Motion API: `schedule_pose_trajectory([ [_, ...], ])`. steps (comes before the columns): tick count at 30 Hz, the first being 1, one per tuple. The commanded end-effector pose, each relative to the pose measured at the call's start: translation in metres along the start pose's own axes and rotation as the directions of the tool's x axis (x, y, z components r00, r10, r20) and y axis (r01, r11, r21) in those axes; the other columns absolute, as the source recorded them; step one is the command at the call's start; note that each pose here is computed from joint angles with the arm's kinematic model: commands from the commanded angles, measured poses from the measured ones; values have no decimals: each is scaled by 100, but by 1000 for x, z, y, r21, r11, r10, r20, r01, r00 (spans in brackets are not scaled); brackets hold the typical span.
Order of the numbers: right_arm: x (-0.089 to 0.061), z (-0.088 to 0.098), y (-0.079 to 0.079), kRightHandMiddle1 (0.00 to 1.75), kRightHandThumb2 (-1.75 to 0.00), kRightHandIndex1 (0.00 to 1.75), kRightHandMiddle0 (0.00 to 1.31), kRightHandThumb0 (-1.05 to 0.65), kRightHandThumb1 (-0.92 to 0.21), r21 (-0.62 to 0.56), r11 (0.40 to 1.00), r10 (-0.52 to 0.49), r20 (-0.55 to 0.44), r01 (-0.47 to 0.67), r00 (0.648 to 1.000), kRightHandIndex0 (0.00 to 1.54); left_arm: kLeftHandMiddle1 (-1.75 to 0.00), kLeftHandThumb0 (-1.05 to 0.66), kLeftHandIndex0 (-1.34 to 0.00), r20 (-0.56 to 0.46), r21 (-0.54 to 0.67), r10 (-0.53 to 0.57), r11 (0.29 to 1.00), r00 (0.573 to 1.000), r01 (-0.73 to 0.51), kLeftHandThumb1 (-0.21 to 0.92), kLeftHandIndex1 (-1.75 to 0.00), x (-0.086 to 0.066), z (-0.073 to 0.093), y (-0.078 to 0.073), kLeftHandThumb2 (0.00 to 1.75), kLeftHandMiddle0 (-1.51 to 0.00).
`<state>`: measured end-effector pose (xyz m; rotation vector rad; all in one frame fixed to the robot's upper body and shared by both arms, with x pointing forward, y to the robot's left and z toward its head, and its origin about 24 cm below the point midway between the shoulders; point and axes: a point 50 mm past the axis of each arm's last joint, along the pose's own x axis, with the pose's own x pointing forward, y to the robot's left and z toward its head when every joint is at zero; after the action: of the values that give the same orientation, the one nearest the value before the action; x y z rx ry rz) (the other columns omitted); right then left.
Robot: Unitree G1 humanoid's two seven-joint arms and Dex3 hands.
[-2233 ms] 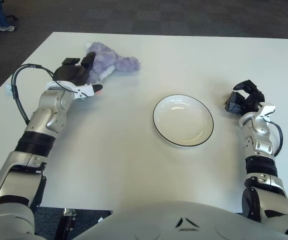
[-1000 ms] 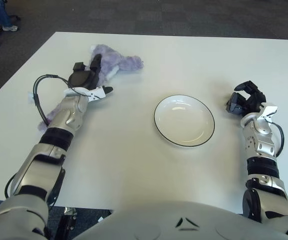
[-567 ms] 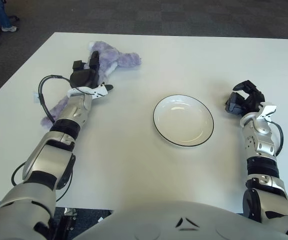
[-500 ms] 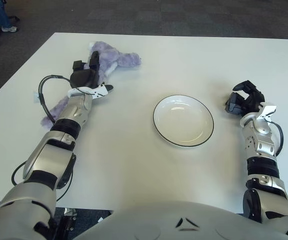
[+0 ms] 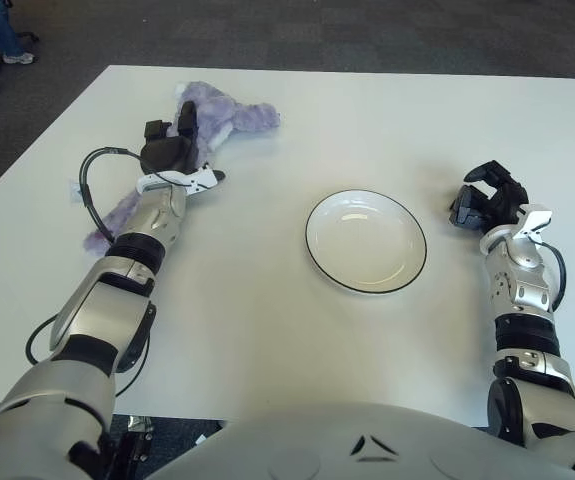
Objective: Put the doll into the plate.
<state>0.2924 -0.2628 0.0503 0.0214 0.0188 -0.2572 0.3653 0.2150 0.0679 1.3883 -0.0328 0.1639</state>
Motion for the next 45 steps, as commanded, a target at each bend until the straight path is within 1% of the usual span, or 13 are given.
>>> schedule_pose_trajectory([
  [1,-9,-27,-3,175,-158,171,54,0,-9,-3,1000,-4,-128,3,992,80,-92,-62,0,-58,-2,-69,998,996,69,44,0,-14,-8,-22,74,0],
  [5,-9,-27,-3,175,-158,171,54,0,-9,-4,1000,-1,-127,0,992,80,-104,-38,0,-62,-20,-34,999,997,33,28,-4,-13,-8,-20,98,0],
  [8,-9,-27,-3,175,-158,171,54,0,-9,-6,1000,1,-127,-1,992,80,-112,-25,0,-65,-20,-23,1000,998,22,22,-12,-13,-8,-19,106,0],
  [12,-8,-27,-3,175,-158,171,54,0,-9,-5,1000,0,-129,-1,992,80,-114,-2,0,-77,-22,-10,1000,997,8,17,-24,-11,-7,-18,120,0],
  [17,-8,-26,-3,175,-158,171,54,0,-9,-2,1000,3,-130,-4,992,80,-115,15,0,-101,-33,6,999,995,-10,15,-36,-9,-3,-14,129,0],
  [19,-8,-26,-3,175,-158,172,54,0,-9,0,1000,5,-130,-5,992,80,-123,19,0,-111,-40,15,999,994,-20,14,-45,-8,-1,-13,132,0],
  [24,-8,-26,-2,175,-158,172,54,0,-9,4,1000,5,-130,-4,991,80,-141,26,0,-120,-50,15,999,993,-21,14,-61,-8,3,-9,137,0],
  [32,-8,-26,-3,175,-159,172,55,0,-8,2,1000,7,-129,-7,992,80,-157,29,0,-129,-71,-8,997,992,-1,13,-85,-8,3,-6,141,0],
  [36,-8,-26,-3,175,-159,172,55,0,-8,-1,1000,10,-128,-10,992,80,-162,28,0,-124,-64,-7,998,992,-1,11,-113,-8,2,-4,143,-5],
  [39,-8,-26,-3,175,-159,172,55,0,-8,-2,1000,12,-127,-12,992,81,-166,25,0,-105,-39,0,999,994,-5,11,-152,-9,2,-4,145,-10],
  [43,-8,-26,-4,175,-159,171,55,0,-8,-5,1000,12,-128,-13,992,81,-169,22,-5,-80,2,8,1000,997,-8,11,-169,-9,3,-3,146,-14],
  [44,-7,-25,-4,175,-159,171,55,0,-8,-5,1000,12,-128,-13,992,81,-170,29,-11,-76,12,8,1000,997,-7,25,-171,-9,3,-3,132,-26],
  [45,-7,-25,-4,175,-159,171,55,0,-8,-6,1000,12,-128,-13,992,81,-170,31,-13,-73,18,8,1000,997,-7,30,-172,-8,3,-3,126,-30],
])
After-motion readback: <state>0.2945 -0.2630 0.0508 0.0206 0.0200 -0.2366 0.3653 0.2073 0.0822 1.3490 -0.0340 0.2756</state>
